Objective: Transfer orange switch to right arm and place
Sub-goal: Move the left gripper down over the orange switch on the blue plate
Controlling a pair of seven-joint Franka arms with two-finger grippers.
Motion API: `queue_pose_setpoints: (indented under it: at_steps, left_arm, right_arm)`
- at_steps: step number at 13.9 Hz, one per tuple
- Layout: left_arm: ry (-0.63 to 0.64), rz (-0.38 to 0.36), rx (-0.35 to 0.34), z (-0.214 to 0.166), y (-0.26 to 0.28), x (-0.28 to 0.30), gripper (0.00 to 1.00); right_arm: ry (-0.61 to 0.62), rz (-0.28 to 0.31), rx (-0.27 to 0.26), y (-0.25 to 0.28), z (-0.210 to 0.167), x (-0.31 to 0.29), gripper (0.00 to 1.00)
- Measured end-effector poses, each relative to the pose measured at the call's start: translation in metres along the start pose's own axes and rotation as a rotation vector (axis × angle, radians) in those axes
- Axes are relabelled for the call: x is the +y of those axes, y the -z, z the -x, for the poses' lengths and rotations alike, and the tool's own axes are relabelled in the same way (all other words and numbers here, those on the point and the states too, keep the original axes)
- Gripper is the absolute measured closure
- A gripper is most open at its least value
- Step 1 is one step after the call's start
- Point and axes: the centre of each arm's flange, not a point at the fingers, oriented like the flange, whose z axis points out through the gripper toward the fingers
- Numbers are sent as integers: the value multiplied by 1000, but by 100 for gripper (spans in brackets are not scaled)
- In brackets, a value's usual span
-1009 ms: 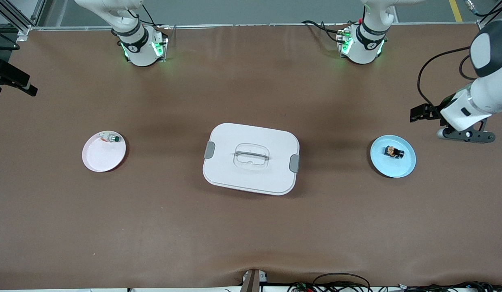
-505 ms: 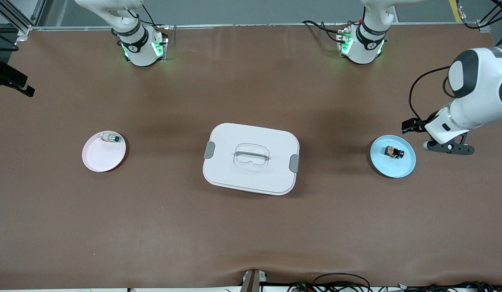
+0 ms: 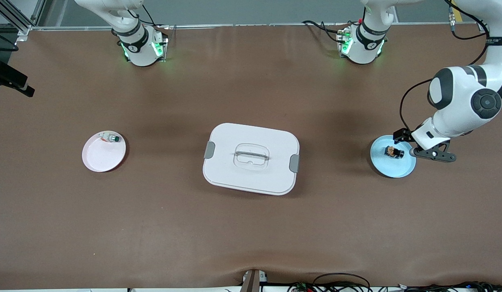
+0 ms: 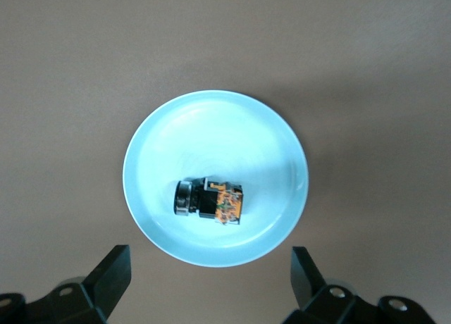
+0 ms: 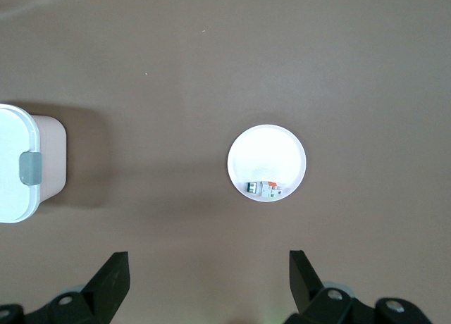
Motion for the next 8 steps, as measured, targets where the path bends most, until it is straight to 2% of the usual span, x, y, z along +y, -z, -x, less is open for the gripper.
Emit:
queue_pose_setpoints:
  at_steps: [8]
  left_arm:
    - [-54,8,-4,-3,-54,-9,0]
  right_arm:
    - [-11,0,2,0,0,3,0]
